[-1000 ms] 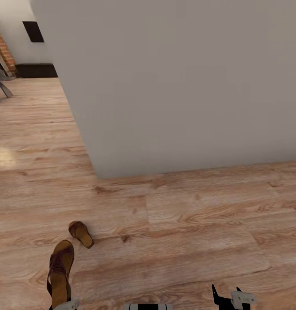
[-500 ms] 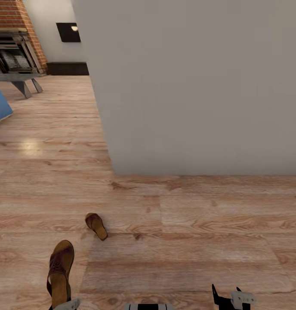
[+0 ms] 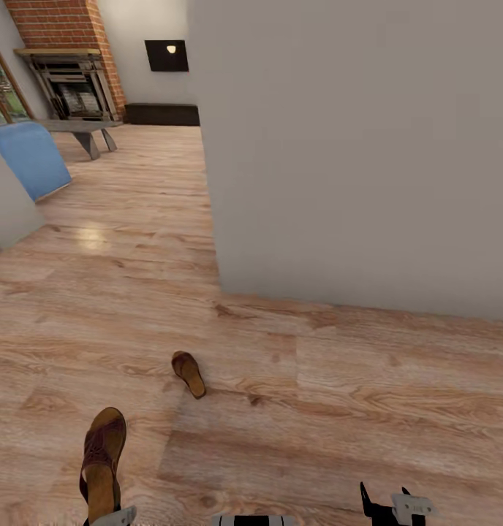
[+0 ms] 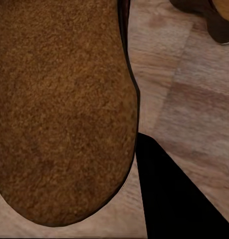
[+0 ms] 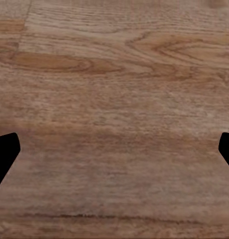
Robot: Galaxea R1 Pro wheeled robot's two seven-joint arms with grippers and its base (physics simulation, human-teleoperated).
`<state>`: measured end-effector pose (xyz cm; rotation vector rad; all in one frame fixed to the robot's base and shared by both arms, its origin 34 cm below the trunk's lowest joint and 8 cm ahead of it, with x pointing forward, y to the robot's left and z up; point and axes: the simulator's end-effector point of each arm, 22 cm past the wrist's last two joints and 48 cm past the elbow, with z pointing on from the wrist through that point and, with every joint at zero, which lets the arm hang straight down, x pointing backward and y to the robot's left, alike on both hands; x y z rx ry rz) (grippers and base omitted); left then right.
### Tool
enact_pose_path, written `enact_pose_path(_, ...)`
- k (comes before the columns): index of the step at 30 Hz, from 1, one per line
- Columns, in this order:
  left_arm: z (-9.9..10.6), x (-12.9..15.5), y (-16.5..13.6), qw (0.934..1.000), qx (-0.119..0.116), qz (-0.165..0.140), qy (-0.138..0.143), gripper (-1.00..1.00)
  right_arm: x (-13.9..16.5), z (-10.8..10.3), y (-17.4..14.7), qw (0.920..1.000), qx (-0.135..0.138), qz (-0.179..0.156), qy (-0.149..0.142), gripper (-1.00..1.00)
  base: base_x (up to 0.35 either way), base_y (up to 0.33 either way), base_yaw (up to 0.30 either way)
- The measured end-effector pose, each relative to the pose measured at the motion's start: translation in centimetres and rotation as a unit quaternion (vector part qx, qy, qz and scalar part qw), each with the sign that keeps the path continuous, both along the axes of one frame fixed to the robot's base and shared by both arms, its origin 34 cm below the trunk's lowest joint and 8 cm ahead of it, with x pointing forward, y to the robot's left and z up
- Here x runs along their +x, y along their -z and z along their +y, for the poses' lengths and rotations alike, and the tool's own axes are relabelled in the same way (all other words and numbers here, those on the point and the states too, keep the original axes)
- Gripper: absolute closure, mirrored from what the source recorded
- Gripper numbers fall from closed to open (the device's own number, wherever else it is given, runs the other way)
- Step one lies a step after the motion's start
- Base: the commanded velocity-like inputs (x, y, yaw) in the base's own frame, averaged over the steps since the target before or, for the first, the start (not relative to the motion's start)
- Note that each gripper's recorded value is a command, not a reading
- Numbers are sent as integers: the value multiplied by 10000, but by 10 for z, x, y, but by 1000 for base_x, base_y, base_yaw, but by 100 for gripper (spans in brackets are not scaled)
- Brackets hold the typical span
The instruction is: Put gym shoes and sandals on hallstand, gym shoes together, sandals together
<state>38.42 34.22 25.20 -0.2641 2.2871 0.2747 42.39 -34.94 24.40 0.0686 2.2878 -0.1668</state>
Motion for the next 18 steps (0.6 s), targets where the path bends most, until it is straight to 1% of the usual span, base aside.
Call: enact_pose_path(18, 1, 1, -1, 10000, 15, -19, 11, 100, 0, 0, 0, 10000, 0, 0, 0, -100, 0, 0, 278)
